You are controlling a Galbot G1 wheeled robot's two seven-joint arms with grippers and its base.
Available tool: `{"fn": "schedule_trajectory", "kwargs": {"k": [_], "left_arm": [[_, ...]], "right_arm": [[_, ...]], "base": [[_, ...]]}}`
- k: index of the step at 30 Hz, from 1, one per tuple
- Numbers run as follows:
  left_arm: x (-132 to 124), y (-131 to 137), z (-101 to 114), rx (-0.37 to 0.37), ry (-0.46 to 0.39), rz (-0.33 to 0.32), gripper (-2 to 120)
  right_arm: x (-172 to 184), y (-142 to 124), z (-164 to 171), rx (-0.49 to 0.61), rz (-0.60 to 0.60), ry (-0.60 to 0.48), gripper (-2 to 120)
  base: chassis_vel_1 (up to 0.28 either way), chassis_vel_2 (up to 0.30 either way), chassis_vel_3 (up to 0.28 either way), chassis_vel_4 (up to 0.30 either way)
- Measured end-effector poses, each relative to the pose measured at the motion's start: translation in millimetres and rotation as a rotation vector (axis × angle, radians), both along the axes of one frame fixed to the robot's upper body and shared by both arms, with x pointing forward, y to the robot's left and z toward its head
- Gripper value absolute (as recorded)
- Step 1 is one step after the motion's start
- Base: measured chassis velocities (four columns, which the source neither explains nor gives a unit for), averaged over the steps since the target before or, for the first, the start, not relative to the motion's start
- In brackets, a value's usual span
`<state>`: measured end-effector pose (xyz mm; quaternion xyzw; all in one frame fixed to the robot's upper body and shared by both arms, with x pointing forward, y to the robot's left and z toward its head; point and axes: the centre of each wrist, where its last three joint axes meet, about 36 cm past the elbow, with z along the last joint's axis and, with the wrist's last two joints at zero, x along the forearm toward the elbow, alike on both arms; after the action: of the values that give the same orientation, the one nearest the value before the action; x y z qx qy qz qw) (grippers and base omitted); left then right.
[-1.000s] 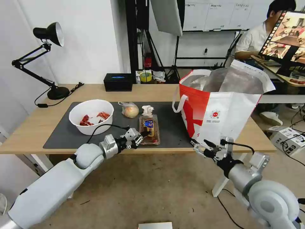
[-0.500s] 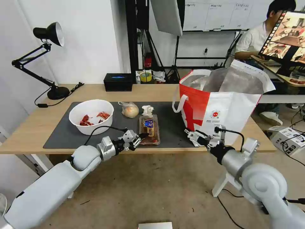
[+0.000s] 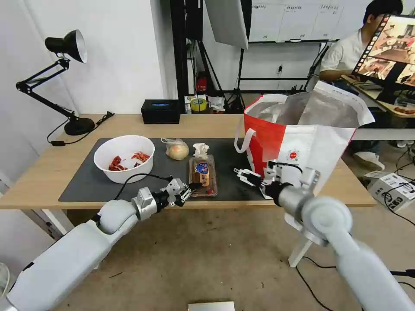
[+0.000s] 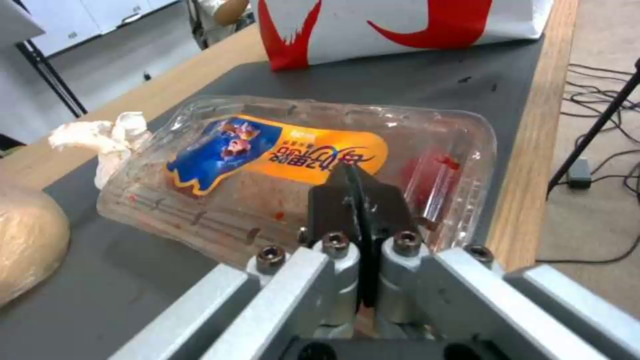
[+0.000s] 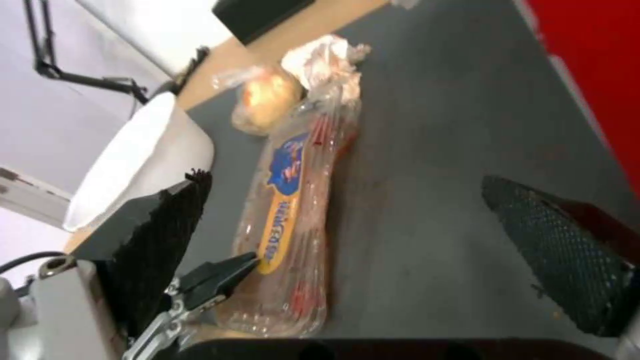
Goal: Pick up the trash from the table and place it into the takeout bag.
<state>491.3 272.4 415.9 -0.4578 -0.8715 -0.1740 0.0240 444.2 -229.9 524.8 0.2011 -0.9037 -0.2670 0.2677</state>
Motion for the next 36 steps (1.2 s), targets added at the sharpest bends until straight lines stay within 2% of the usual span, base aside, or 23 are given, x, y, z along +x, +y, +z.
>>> {"fn": "schedule_trajectory", "kwargs": {"k": [6, 15, 22, 36], "left_arm": [[0, -1, -2, -0.001, 0.005, -0.001, 0], [2, 2, -2, 0.003, 0.006, 0.008, 0], [-1, 7, -6, -0.005, 0.009, 0.024, 0], [-3, 9, -8, -0.018, 0.008, 0.028, 0]], "right_arm": [[25, 17, 8, -0.035, 0.033, 0.061, 100], [58, 36, 21, -0.02, 0.074, 0.096, 100], [87, 69, 31, -0.078, 0.091, 0.158, 100], [95, 91, 13, -0.061, 0.099, 0.276, 100]], "base": [[0.0, 0.0, 0.0, 0.0], [0.0, 0.0, 0.0, 0.0], [0.0, 0.0, 0.0, 0.0], [0.0, 0.0, 0.0, 0.0]]}}
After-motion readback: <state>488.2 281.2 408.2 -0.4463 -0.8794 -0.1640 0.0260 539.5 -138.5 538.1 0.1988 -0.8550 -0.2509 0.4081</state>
